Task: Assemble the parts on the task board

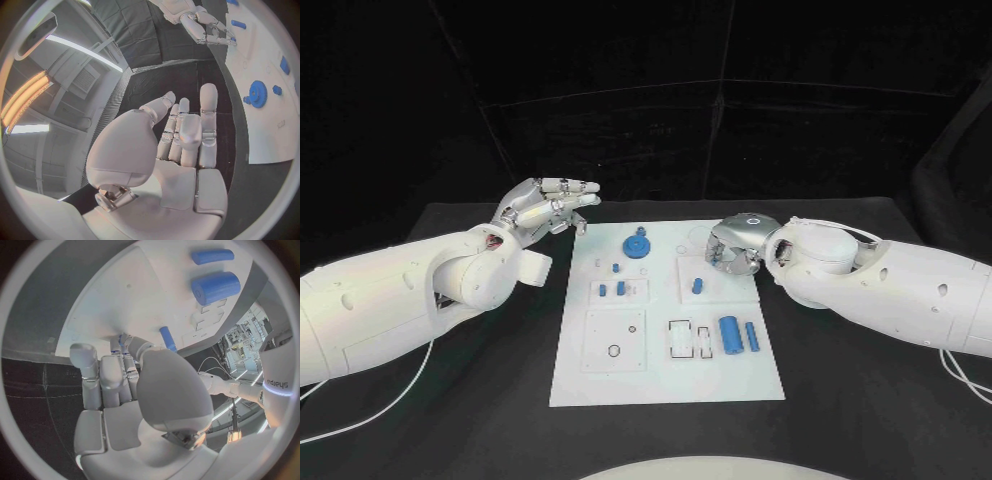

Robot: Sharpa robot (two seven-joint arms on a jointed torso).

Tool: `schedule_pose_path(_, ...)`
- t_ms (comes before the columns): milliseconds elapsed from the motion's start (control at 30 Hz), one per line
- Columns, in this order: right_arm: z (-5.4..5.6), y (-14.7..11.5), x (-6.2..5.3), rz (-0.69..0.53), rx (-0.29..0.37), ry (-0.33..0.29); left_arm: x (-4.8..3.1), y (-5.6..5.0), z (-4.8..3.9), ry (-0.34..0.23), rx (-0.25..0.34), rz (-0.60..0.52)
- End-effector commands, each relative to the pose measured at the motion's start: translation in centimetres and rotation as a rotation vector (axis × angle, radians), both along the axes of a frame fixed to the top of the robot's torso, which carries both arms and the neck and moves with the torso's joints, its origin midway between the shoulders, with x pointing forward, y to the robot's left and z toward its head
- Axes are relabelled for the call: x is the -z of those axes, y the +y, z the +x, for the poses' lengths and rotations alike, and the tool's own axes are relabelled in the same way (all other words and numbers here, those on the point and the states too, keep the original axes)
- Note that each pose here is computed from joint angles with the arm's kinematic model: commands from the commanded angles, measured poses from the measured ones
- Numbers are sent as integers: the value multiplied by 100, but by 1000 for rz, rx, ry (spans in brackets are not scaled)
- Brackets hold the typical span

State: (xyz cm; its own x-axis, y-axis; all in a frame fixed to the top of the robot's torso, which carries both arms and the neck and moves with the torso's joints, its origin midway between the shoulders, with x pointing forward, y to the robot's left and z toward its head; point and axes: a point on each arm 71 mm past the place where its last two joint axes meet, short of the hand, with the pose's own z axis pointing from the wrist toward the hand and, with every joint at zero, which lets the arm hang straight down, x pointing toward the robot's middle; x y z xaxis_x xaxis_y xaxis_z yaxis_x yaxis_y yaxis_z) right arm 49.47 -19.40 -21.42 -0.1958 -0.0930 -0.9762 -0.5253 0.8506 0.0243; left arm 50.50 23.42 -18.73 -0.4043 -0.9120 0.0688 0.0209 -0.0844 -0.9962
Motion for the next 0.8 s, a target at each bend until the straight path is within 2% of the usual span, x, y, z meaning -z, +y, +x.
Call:
schedule_pose_path(33,-12,-3,42,-39,8,8,-16,-2,0,-6,7,-14)
schedule_pose_path(400,-22,27,0,-12,11,-46,-11,11,1,-1,5,-11)
schedule_pose_path(800,-86,4,-116,83,7,-126,-7,37,5,3,0,-7)
